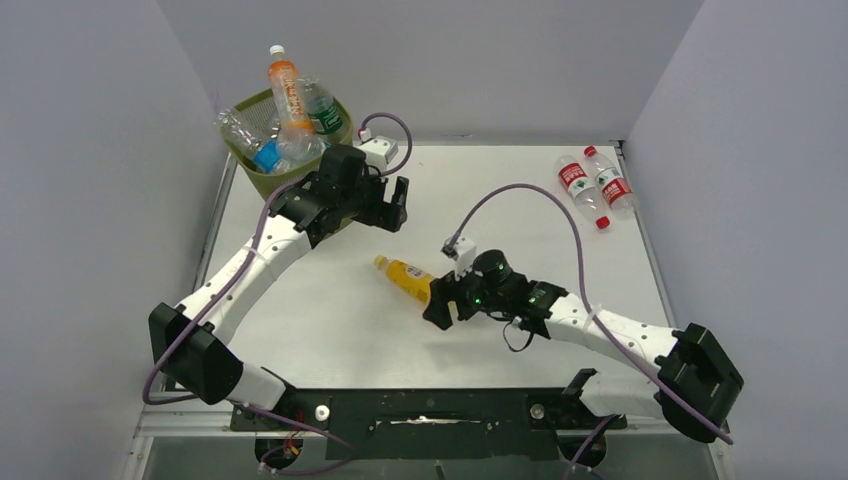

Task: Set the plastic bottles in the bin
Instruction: Adjust the plastic bottle at the center of the board.

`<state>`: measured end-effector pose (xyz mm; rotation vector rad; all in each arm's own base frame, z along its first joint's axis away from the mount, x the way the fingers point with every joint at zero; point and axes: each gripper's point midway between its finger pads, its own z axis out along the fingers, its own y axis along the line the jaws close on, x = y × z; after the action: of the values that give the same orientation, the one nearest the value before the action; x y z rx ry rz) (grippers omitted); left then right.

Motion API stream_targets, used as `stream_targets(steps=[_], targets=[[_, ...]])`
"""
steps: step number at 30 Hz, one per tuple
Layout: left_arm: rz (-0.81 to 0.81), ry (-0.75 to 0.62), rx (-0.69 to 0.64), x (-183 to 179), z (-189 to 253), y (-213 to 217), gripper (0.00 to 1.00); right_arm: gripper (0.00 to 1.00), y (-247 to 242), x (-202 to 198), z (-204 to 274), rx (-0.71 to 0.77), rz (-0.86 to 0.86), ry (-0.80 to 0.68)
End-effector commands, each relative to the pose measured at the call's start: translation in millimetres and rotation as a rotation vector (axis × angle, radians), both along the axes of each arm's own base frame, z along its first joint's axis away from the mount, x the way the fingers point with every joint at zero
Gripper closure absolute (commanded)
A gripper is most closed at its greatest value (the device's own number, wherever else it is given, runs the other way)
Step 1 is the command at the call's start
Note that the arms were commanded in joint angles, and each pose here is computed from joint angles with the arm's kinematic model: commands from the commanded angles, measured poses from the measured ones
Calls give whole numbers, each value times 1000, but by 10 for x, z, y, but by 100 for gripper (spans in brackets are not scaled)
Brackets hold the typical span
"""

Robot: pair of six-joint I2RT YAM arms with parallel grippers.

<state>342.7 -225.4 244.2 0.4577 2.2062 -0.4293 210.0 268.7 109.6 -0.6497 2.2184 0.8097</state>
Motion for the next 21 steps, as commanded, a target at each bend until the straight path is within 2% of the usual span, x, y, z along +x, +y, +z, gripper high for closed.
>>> stream_targets(steps=[1,5,9,21], targets=[[-26,-66,-30,96,143,-90,14,21,413,-350,224,32,120,-40],[-21,-72,-21,109,159,-70,14,23,651,-620,183,57,184,-29],[-18,-72,-17,105,150,-54,14,23,713,-645,-44,61,173,15],[-9,-69,-15,23,142,14,14,24,641,-75,-521,-19,47,31]])
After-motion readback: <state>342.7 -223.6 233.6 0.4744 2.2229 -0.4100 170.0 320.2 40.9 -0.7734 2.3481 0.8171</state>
